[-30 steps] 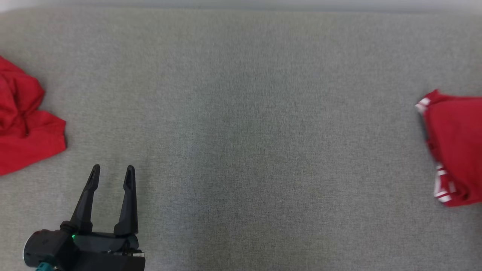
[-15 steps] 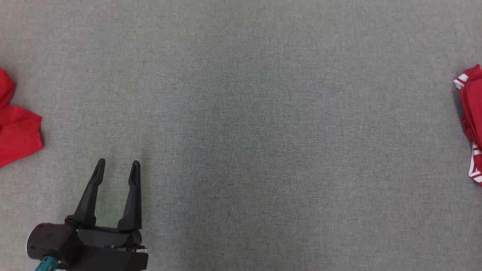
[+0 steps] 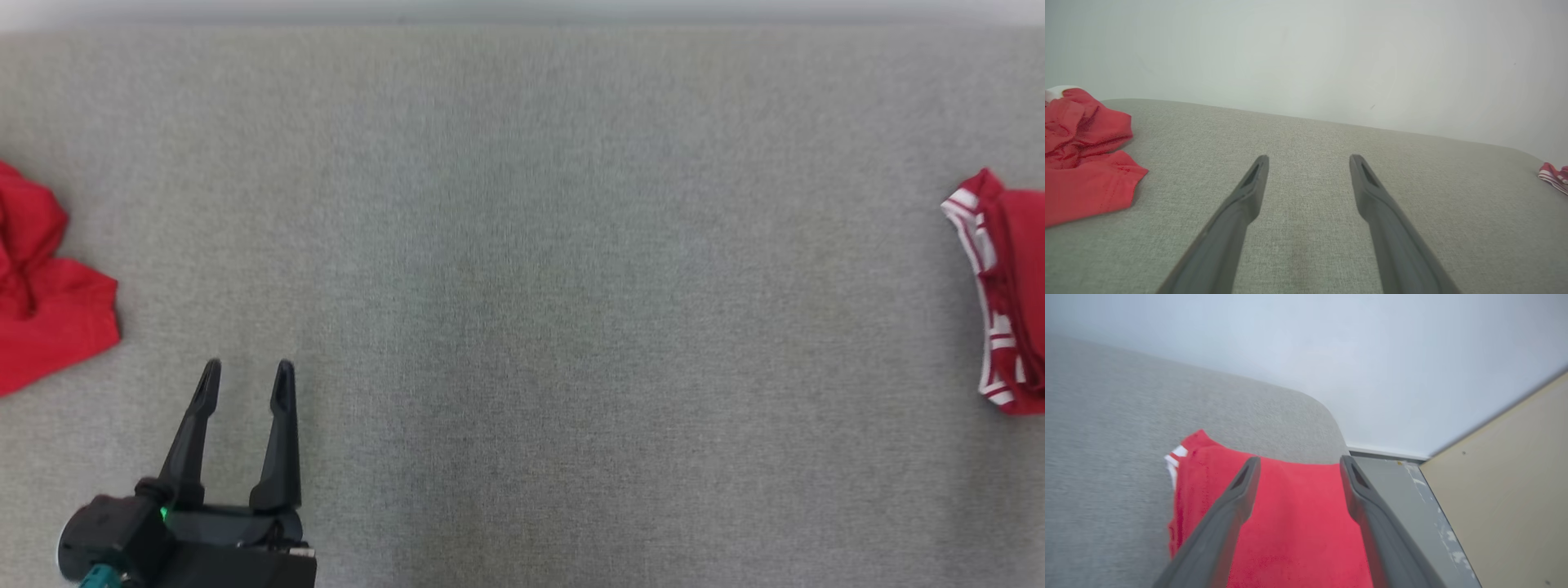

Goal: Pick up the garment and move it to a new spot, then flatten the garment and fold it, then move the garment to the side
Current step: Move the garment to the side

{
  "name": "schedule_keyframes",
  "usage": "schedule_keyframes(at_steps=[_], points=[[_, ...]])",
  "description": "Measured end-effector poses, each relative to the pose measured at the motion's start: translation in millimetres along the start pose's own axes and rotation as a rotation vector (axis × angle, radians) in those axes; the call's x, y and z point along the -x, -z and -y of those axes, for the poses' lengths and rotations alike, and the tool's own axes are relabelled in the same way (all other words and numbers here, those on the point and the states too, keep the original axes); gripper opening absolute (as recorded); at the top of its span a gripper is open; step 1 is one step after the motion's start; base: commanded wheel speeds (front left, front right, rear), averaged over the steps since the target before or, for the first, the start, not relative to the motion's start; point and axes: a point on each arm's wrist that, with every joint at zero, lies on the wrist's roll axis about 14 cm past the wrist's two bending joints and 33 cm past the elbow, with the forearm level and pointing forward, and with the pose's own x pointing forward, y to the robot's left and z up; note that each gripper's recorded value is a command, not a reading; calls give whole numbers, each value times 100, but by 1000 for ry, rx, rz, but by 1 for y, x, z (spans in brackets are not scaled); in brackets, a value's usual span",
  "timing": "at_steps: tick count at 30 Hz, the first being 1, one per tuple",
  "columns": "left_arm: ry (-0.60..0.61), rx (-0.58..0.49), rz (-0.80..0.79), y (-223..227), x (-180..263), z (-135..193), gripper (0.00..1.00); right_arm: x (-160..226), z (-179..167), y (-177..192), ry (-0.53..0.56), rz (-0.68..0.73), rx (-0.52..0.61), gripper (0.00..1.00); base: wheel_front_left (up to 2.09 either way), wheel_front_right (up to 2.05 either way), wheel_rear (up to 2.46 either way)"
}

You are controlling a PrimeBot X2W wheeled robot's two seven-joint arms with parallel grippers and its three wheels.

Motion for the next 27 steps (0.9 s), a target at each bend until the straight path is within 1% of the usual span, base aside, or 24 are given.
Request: schedule_keyframes(at_steps=[3,6,7,9,13,17,20,22,24,27], points=[[-16,3,8,-5,9,-2,100,17,-34,-21,-97,114,-49,100,0,0,0],[-16,7,25,-13,14,1,100,39,-53,-41,-159,224,-97,100,0,0,0],[-20,11,28,-14,18,2,100,47,-59,-46,-178,258,-129,100,0,0,0],[-26,18,37,-18,24,3,100,66,-72,-54,-217,313,-237,100,0,0,0],[-35,14,61,-28,35,3,100,99,-86,-65,-264,403,-332,100,0,0,0],[-32,8,71,-32,44,7,100,129,-111,-56,-319,425,-395,100,0,0,0],[-37,3,78,-35,51,7,100,148,-125,-54,-348,459,-371,100,0,0,0],[-38,1,93,-40,53,8,100,159,-137,-52,-370,467,-411,100,0,0,0],[-44,-8,87,-39,59,7,100,169,-152,-47,-407,453,-440,100,0,0,0],[-47,-24,86,-39,64,6,100,173,-158,-41,-416,442,-457,100,0,0,0]])
